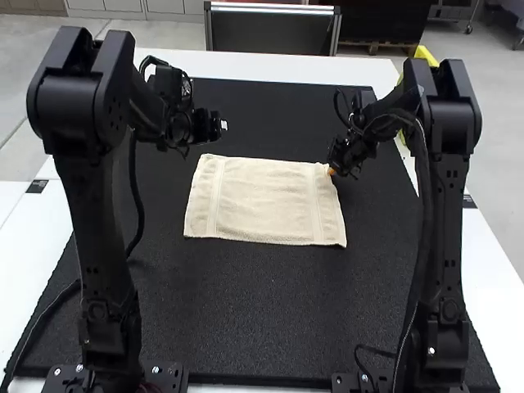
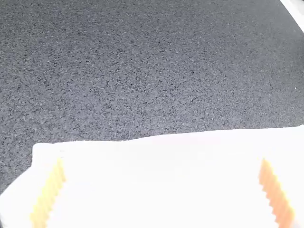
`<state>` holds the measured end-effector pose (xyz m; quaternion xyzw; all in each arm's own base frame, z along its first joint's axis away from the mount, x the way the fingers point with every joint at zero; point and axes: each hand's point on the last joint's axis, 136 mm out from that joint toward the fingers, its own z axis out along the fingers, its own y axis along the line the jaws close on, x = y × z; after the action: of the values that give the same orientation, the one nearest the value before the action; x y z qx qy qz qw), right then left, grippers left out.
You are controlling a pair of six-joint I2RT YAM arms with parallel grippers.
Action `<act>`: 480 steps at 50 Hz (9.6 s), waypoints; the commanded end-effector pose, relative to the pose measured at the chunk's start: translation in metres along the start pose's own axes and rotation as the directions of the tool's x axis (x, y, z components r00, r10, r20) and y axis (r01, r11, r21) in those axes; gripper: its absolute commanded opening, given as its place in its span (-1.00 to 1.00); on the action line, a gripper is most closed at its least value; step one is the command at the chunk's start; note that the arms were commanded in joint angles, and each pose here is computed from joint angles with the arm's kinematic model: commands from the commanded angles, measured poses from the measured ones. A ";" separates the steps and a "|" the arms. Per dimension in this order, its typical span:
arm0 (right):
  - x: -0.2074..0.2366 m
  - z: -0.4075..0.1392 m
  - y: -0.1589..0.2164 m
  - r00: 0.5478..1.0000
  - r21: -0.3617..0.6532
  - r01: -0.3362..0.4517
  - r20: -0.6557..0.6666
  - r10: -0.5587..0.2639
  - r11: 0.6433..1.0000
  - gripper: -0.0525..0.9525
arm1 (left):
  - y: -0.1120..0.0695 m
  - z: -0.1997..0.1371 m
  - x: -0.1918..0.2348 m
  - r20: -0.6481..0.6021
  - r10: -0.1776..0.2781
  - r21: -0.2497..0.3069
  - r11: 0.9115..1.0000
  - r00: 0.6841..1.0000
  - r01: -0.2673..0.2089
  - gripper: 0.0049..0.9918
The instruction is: Fold the towel.
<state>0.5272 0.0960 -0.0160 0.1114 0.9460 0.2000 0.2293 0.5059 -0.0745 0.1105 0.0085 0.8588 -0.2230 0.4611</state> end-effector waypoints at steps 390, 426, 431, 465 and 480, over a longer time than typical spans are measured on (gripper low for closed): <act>-0.060 -0.135 0.053 0.984 -0.208 0.042 0.180 -0.004 0.977 -0.94 | 0.034 -0.008 -0.045 -0.064 0.072 -0.088 0.993 0.995 -0.077 -0.96; -0.036 -0.140 0.051 0.989 -0.208 0.025 0.149 0.006 0.978 -0.94 | 0.034 -0.025 -0.012 -0.110 0.057 -0.095 0.993 0.992 -0.068 -0.96; -0.030 -0.140 0.047 0.990 -0.202 0.021 0.140 0.008 0.979 -0.94 | 0.032 -0.027 -0.014 -0.106 0.060 -0.094 0.993 0.993 -0.070 -0.96; 0.001 -0.153 0.037 0.993 -0.188 -0.003 0.117 0.025 0.982 -0.94 | 0.027 -0.045 0.010 -0.151 0.051 -0.095 0.993 0.987 -0.066 -0.96; 0.023 -0.154 0.029 0.995 -0.175 -0.019 0.090 0.035 0.984 -0.94 | 0.026 -0.057 0.041 -0.204 0.047 -0.089 0.994 0.978 -0.066 -0.96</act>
<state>0.4374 0.0840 0.1007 0.1087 0.9172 0.2787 0.2633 0.4464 -0.0412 0.0829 0.0241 0.9163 -0.1699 0.3617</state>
